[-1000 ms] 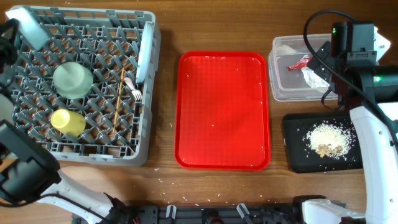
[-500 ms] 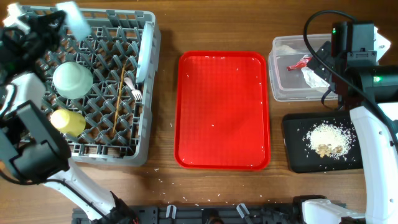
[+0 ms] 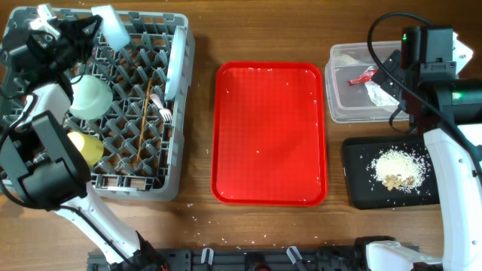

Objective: Sort waste into correct bins and load items into the dishwasher rack

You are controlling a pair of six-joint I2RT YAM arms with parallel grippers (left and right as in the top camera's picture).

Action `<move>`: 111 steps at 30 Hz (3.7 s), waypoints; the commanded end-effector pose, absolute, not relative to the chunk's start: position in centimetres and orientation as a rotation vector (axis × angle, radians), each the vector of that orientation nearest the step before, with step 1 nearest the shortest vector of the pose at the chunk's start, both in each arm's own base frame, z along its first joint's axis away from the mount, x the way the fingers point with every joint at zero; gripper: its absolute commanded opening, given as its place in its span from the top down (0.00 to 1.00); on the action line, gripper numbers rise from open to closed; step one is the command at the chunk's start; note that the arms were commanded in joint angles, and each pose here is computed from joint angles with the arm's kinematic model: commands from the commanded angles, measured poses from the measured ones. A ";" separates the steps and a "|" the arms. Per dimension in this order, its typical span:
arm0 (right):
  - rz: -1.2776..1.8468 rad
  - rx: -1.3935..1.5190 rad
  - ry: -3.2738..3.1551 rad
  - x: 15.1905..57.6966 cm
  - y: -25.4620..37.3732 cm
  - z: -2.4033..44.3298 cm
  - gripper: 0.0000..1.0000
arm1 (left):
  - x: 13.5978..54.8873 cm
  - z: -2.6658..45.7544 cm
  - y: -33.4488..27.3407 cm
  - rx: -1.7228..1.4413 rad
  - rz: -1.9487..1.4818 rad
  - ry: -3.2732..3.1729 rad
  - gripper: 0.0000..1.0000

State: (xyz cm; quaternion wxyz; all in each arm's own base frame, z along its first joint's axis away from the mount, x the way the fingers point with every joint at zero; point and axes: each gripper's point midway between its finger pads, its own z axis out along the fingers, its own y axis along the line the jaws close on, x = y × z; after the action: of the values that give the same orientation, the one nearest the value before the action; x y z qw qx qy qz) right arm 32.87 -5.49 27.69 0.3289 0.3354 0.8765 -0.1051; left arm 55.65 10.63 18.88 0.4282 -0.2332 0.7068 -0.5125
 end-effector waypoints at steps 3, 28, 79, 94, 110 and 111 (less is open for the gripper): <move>-0.296 0.882 2.275 33.0 -5.9 28.1 0.00 | 54.1 17.5 15.3 -0.621 -1.259 1.752 0.96; -0.296 0.881 2.275 33.0 -5.9 28.1 0.01 | 51.4 23.5 18.3 -0.576 -1.304 1.653 0.96; -0.296 0.881 2.275 33.0 -5.9 28.1 0.00 | 16.9 26.8 -7.0 0.057 -0.520 2.285 0.00; -0.296 0.882 2.275 33.0 -5.9 28.1 0.00 | 22.5 17.9 -6.3 0.108 -0.428 1.760 0.00; -0.296 0.881 2.275 33.0 -5.9 28.1 0.00 | 24.6 18.1 -0.8 -0.160 -0.248 1.544 0.00; -0.296 0.881 2.275 33.0 -5.9 28.1 0.00 | 24.7 17.2 -0.6 -0.173 -0.240 1.576 0.00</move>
State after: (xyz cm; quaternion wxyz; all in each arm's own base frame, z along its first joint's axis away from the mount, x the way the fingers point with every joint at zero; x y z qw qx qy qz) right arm 32.89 -5.49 27.66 0.3284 0.3354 0.8767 -0.1053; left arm 24.57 -1.79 18.61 0.7078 -0.0502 0.6933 -0.1256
